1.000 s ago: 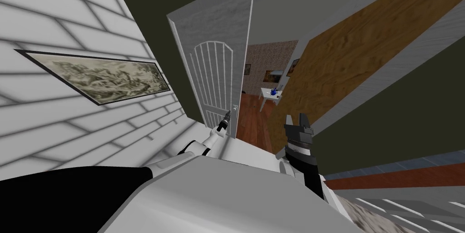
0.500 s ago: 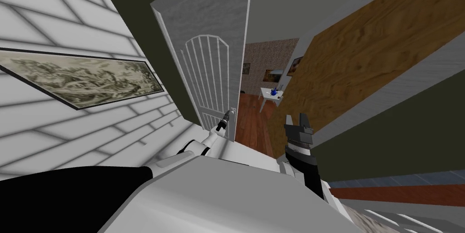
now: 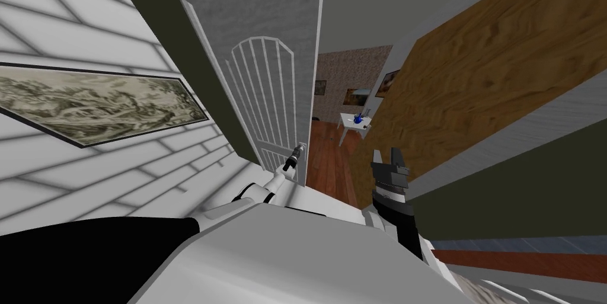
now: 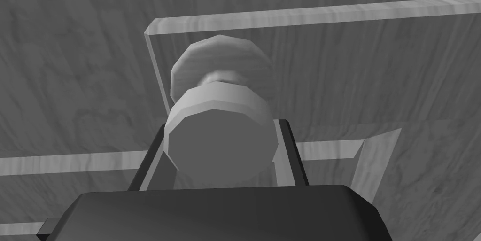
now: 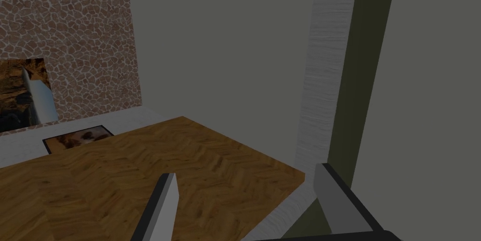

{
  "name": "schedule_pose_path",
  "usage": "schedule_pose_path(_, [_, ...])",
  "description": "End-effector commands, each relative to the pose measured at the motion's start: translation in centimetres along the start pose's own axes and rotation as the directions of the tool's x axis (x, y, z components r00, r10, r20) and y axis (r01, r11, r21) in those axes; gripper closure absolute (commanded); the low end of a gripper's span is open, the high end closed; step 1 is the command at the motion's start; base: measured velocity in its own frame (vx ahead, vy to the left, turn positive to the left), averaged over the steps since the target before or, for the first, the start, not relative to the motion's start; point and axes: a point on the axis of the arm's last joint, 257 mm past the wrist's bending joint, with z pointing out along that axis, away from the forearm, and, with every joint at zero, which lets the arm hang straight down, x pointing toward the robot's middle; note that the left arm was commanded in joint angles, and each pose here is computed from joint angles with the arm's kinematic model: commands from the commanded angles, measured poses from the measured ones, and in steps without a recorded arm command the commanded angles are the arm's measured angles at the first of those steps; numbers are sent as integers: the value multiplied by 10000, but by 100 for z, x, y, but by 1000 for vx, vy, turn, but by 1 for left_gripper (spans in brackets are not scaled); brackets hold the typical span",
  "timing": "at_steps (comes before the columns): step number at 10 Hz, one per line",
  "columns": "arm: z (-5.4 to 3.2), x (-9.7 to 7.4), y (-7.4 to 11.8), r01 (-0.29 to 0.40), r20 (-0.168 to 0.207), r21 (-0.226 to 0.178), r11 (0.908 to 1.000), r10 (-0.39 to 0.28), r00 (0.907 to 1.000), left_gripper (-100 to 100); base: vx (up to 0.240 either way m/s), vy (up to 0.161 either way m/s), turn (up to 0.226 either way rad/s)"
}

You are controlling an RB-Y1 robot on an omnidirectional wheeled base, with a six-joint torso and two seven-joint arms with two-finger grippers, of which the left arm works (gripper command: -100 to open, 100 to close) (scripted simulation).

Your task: Push the door open

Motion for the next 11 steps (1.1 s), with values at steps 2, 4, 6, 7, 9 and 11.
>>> schedule_pose_path(2, [-16, 7, 33, 6, -5, -61, 10000, -6, 10000, 100, -5, 4, -6])
schedule_pose_path(4, [-16, 7, 33, 6, -5, -61, 10000, -6, 10000, 100, 0, 0, 0])
schedule_pose_path(6, [-3, -113, 1, -54, 166, -10, 10000, 54, 9998, 100, 119, -58, 20])
schedule_pose_path(7, [-7, -172, 3, -71, 257, -17, 10000, 71, 9996, 100, 162, -87, 35])
schedule_pose_path(9, [-18, -314, 9, -103, 484, -35, 9999, 104, 9988, 100, 179, -89, 42])
schedule_pose_path(11, [-35, -478, 15, -124, 756, -55, 9999, 128, 9971, 100, 207, -125, 64])
